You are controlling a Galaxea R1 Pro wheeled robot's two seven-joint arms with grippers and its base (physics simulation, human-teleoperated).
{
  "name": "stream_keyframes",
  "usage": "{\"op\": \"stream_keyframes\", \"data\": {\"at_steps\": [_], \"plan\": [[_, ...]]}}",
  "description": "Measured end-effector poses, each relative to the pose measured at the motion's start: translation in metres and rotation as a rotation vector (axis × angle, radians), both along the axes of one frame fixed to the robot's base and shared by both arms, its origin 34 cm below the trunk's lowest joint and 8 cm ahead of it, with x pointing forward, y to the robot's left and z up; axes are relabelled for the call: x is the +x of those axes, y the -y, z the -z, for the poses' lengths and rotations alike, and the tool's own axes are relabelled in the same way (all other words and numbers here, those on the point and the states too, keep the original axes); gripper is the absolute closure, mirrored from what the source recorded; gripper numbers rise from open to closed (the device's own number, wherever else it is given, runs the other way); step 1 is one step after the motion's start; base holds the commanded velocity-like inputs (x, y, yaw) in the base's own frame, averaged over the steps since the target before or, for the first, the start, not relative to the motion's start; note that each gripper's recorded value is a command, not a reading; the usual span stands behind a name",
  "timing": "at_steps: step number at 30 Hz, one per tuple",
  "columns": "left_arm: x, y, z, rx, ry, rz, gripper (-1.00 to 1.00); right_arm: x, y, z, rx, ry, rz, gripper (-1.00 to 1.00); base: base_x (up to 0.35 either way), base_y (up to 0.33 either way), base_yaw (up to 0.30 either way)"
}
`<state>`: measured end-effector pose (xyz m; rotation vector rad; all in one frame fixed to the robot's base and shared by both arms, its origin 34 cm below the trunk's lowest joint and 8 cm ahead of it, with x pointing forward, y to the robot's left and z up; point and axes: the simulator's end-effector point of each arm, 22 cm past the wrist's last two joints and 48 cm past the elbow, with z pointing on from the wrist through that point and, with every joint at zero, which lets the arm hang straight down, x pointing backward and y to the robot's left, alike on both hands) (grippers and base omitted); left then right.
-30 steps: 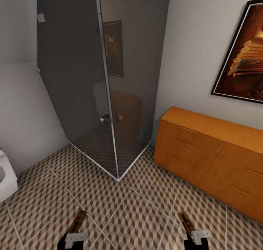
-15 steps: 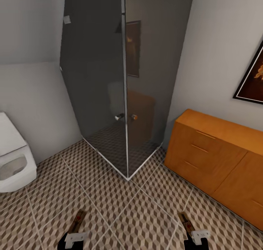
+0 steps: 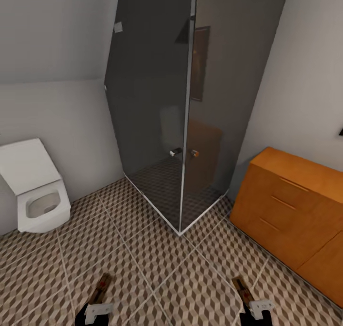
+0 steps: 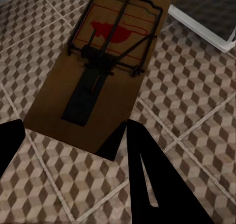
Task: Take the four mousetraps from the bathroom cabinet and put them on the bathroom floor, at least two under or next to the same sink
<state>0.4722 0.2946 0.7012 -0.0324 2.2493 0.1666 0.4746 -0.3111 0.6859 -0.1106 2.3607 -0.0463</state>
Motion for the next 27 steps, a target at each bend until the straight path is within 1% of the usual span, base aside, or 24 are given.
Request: {"op": "stream_keyframes", "data": {"at_steps": [27], "plan": [[0.0000,0.0003,0.0000,0.000,0.000,0.000,1.00,-0.0005,-0.0009,0.0004,0.000,-0.002,-0.001,1.00,0.000,0.000,0.261]]}}
